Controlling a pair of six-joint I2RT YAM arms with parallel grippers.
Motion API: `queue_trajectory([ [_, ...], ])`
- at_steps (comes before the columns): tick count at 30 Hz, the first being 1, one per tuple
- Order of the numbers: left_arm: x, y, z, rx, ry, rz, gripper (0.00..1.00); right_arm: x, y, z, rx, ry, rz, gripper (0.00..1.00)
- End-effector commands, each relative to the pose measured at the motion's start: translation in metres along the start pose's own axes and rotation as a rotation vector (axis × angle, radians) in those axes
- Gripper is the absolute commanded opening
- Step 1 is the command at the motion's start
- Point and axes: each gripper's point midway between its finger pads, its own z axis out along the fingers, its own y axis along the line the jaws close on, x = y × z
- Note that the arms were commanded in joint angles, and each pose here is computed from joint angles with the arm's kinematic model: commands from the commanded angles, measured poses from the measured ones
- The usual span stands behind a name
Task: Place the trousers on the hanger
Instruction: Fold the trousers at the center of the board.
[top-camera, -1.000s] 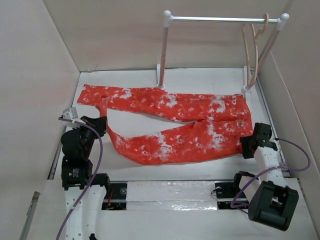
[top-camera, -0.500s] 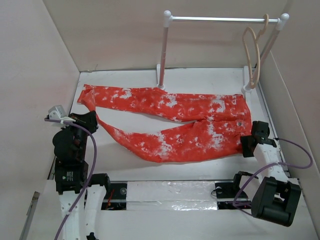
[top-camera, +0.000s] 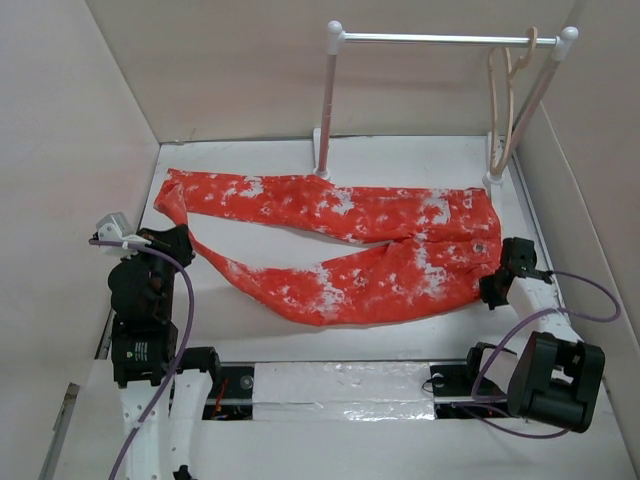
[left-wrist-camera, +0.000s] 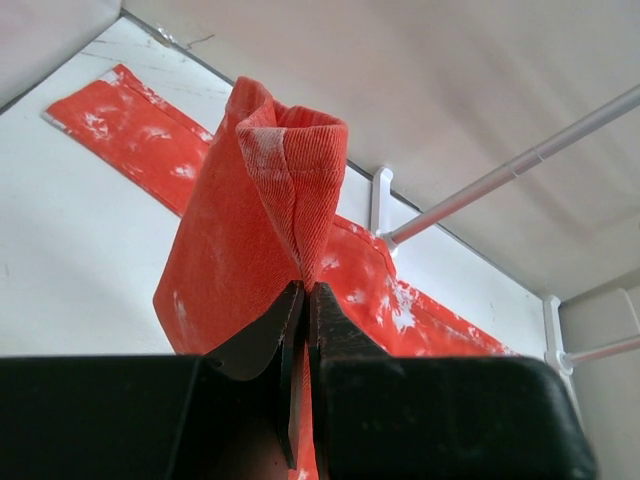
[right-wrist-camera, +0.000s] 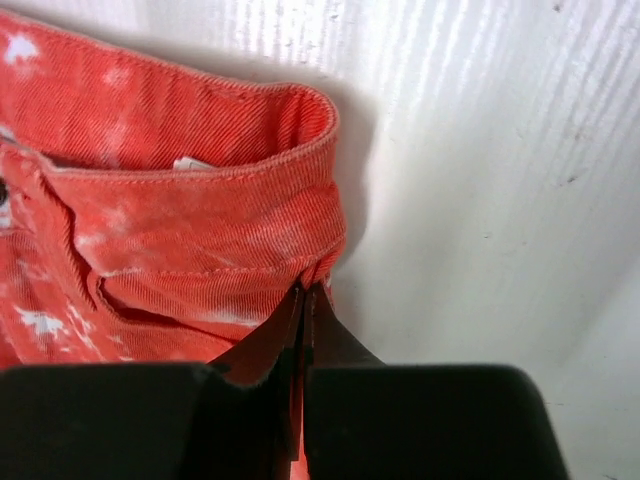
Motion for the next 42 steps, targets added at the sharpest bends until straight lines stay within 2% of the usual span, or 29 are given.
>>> queue_trajectory([
  [1, -0.021, -0.004, 0.005, -0.001, -0.084, 0.016, 0.00, -0.014, 0.025, -0.016, -0.077, -0.064, -0.060, 0.00],
  [3, -0.023, -0.004, 0.009, -0.012, -0.083, -0.007, 0.00, -0.042, 0.046, -0.049, -0.141, -0.189, -0.136, 0.00],
  [4, -0.027, -0.004, 0.011, -0.017, -0.097, -0.019, 0.00, -0.055, 0.043, -0.062, -0.120, -0.249, -0.165, 0.00],
  [6, -0.025, 0.002, 0.018, -0.049, -0.094, -0.072, 0.00, -0.079, 0.059, -0.102, -0.207, -0.345, -0.211, 0.00],
  [10, -0.023, 0.021, 0.031, -0.144, -0.129, -0.176, 0.00, -0.099, 0.057, -0.150, -0.329, -0.462, -0.243, 0.00],
  [15, -0.006, 0.049, 0.043, -0.282, -0.109, -0.231, 0.00, -0.105, 0.053, -0.182, -0.455, -0.492, -0.241, 0.00],
  [20, 0.004, 0.087, 0.052, -0.464, -0.125, -0.183, 0.00, -0.111, 0.063, -0.212, -0.577, -0.533, -0.269, 0.00],
  [25, 0.005, 0.109, 0.080, -0.641, -0.088, -0.139, 0.00, -0.108, 0.095, -0.204, -0.643, -0.477, -0.269, 0.00],
  [30, -0.022, 0.115, 0.100, -0.754, -0.143, -0.074, 0.00, -0.115, 0.118, -0.199, -0.693, -0.476, -0.229, 0.00],
  [31, -0.037, 0.115, 0.101, -0.782, -0.176, -0.068, 0.00, -0.115, 0.123, -0.194, -0.691, -0.468, -0.233, 0.00],
  [35, -0.048, 0.129, 0.129, -0.843, -0.142, -0.043, 0.00, -0.125, 0.143, -0.175, -0.695, -0.453, -0.220, 0.00],
  [37, -0.062, 0.131, 0.137, -0.862, -0.170, -0.033, 0.00, -0.129, 0.154, -0.168, -0.716, -0.449, -0.204, 0.00],
  [42, -0.056, 0.150, 0.164, -0.961, -0.126, 0.060, 0.00, -0.129, 0.176, -0.140, -0.710, -0.384, -0.202, 0.00],
])
